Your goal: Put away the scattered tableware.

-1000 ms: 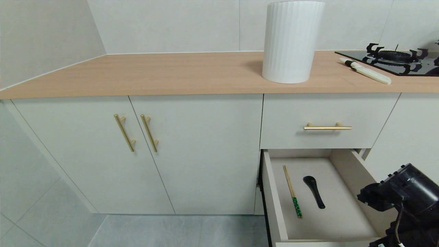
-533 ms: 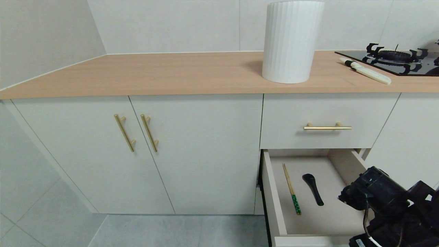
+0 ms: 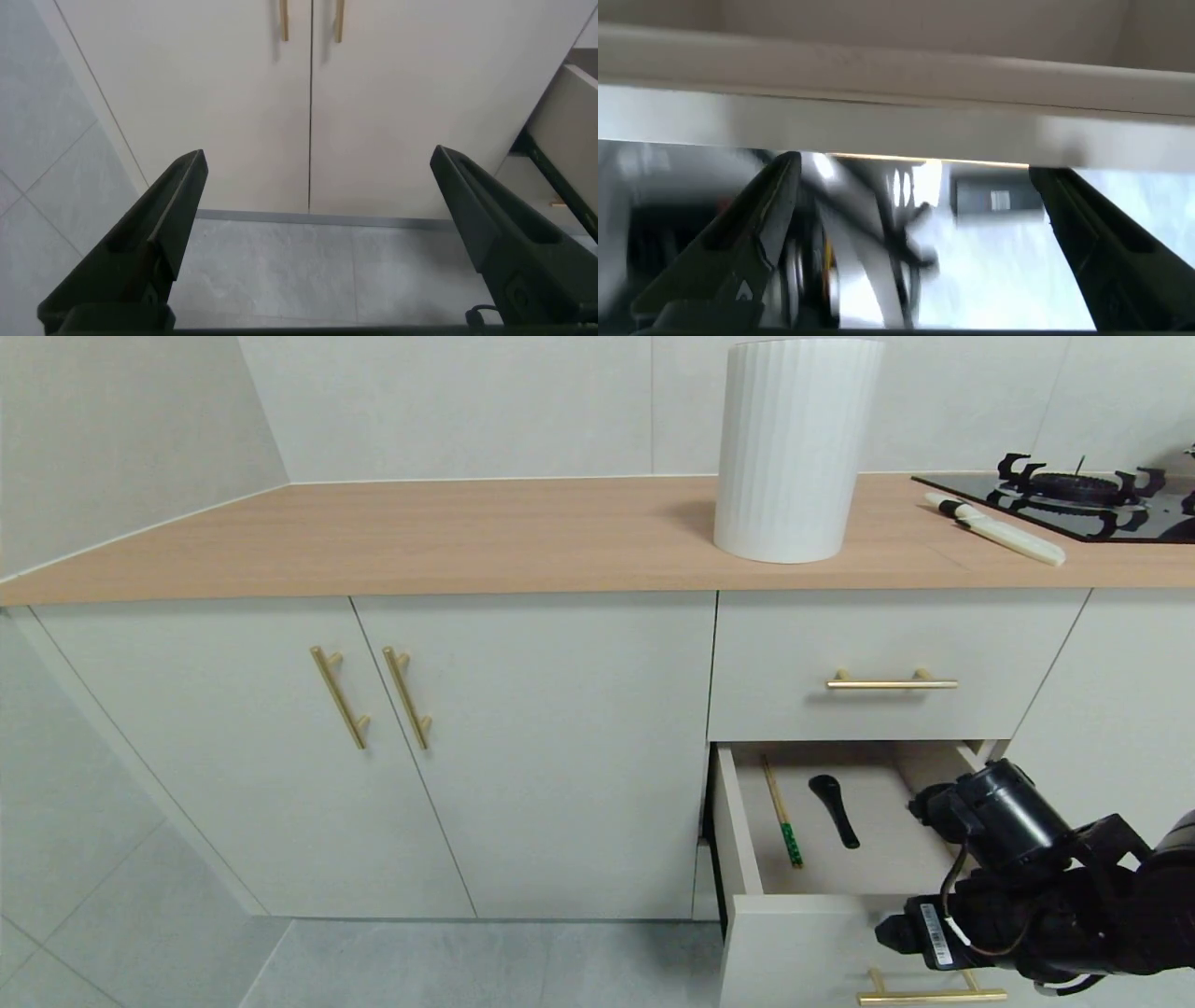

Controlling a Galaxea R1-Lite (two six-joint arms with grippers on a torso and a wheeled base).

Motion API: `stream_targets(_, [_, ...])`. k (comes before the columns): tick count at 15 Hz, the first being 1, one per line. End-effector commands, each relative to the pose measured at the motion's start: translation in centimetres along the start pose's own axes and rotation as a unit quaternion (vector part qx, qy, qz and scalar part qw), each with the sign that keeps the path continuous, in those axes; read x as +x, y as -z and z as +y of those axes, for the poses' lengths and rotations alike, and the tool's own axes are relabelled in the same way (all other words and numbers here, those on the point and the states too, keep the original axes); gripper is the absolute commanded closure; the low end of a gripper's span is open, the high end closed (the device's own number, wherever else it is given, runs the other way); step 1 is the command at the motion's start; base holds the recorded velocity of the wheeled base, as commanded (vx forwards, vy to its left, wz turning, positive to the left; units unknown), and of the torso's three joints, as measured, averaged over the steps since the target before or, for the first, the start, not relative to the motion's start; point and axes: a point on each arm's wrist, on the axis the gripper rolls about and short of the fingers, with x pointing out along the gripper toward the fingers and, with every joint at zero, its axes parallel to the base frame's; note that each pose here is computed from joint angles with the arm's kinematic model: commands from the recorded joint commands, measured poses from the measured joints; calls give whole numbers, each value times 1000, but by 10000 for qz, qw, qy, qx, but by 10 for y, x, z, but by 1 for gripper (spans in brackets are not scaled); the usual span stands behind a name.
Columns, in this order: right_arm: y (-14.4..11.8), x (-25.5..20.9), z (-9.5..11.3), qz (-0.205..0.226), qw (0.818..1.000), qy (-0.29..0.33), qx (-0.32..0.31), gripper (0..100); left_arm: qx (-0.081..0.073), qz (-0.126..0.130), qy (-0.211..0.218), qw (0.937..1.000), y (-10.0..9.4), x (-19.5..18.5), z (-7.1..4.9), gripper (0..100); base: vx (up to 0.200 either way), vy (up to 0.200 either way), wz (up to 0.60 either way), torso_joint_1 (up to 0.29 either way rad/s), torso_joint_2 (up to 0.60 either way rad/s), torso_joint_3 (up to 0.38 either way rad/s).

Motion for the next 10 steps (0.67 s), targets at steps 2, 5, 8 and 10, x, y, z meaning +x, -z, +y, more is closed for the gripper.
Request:
stream_targets(2, [-3, 29, -2, -114, 9990, 384, 183, 0, -1, -4, -3, 10000, 0, 0, 0, 0, 0, 0, 0, 0, 0, 0])
stream_targets(5, [-19, 44, -8, -642, 9956, 362, 585, 0, -1, 4, -4, 10000, 0, 0, 0, 0, 0, 0, 0, 0, 0, 0])
stream_targets(8, [-30, 62, -7, -1062, 9906, 286, 819, 0, -1, 4, -4, 10000, 0, 0, 0, 0, 0, 0, 0, 0, 0, 0])
stream_targets(10, [-38, 89, -4, -1588, 9809, 334, 1070, 0, -1, -4, -3, 10000, 0, 0, 0, 0, 0, 0, 0, 0, 0, 0])
